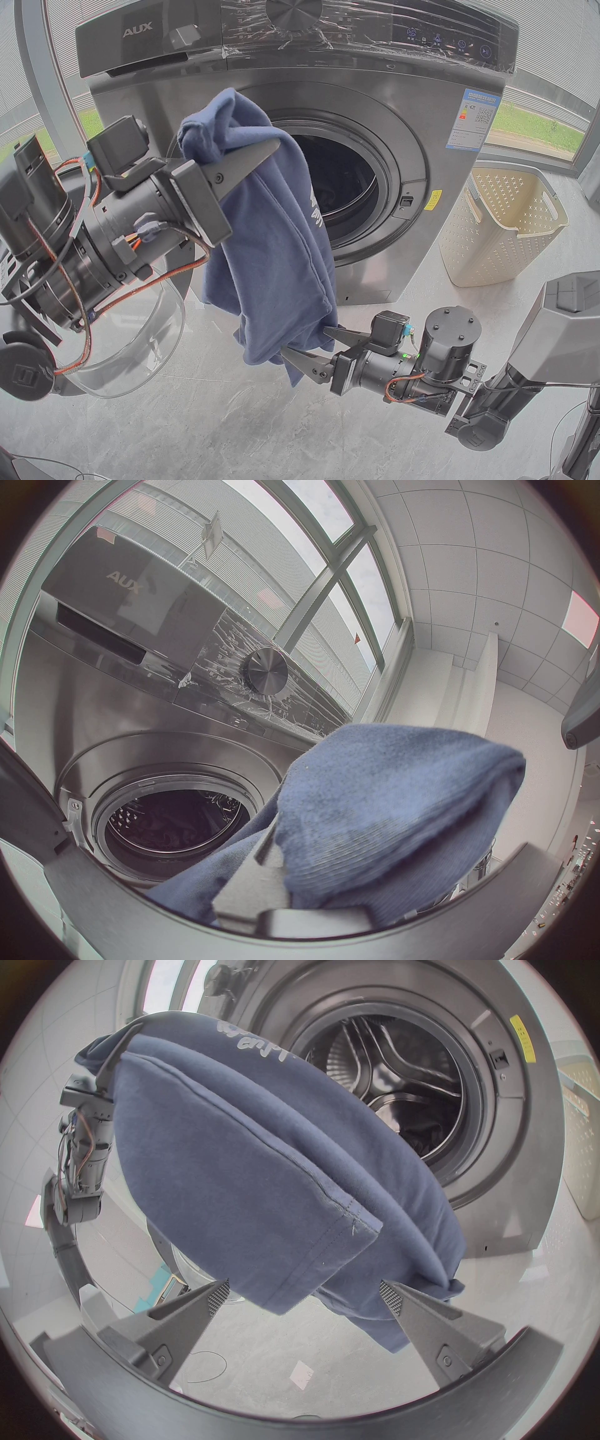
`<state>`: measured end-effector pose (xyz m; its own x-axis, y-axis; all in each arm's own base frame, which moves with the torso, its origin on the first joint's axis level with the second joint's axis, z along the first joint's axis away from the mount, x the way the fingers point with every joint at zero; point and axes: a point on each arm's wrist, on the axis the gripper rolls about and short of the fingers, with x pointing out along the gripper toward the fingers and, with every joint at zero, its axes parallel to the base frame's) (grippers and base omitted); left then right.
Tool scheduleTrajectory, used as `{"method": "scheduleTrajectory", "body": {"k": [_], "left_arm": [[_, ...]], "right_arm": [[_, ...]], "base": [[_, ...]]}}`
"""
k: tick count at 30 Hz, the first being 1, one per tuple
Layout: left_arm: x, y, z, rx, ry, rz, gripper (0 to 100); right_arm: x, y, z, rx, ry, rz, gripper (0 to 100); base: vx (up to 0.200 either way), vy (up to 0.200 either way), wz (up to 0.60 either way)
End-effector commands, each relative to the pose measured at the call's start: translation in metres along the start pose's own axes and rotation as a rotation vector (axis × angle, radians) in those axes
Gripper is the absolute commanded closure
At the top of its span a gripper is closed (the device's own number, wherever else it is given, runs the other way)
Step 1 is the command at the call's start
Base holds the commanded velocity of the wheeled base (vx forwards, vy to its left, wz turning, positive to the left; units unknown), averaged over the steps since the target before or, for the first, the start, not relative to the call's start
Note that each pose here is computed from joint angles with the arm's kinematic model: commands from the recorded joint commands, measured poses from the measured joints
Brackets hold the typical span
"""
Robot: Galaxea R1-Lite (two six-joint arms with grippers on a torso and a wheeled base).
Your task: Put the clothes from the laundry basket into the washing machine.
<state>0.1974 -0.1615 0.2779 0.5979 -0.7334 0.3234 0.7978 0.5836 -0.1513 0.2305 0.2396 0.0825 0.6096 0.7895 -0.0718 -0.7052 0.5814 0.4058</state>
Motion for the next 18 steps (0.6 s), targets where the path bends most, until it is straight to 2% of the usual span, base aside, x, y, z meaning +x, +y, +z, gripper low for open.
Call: {"method": "scheduleTrajectory", "body": {"k": [1, 4, 7, 11, 12, 18], "left_arm": [[0.003, 0.001, 0.000, 0.001, -0.003, 0.001, 100], [0.002, 0.001, 0.000, 0.000, -0.004, 0.001, 100], [0.000, 0.000, 0.000, 0.000, -0.003, 0.001, 100], [0.000, 0.001, 0.000, 0.001, -0.002, 0.006, 100], [0.000, 0.004, 0.000, 0.004, -0.002, 0.015, 100], [0.001, 0.017, -0.004, 0.014, 0.010, 0.056, 100]], "right_arm": [[0.008, -0.003, 0.005, 0.028, -0.012, 0.000, 0], [0.015, -0.012, 0.015, 0.029, -0.057, -0.010, 0], [0.030, -0.021, 0.016, 0.025, -0.086, -0.007, 0], [0.036, -0.021, 0.021, 0.022, -0.116, 0.007, 0], [0.036, -0.020, 0.022, 0.020, -0.123, 0.010, 100], [0.031, -0.015, 0.022, 0.021, -0.118, 0.018, 100]], "base": [[0.000, 0.000, 0.00], [0.000, 0.000, 0.00], [0.000, 0.000, 0.00], [0.000, 0.000, 0.00], [0.000, 0.000, 0.00], [0.000, 0.000, 0.00]]}}
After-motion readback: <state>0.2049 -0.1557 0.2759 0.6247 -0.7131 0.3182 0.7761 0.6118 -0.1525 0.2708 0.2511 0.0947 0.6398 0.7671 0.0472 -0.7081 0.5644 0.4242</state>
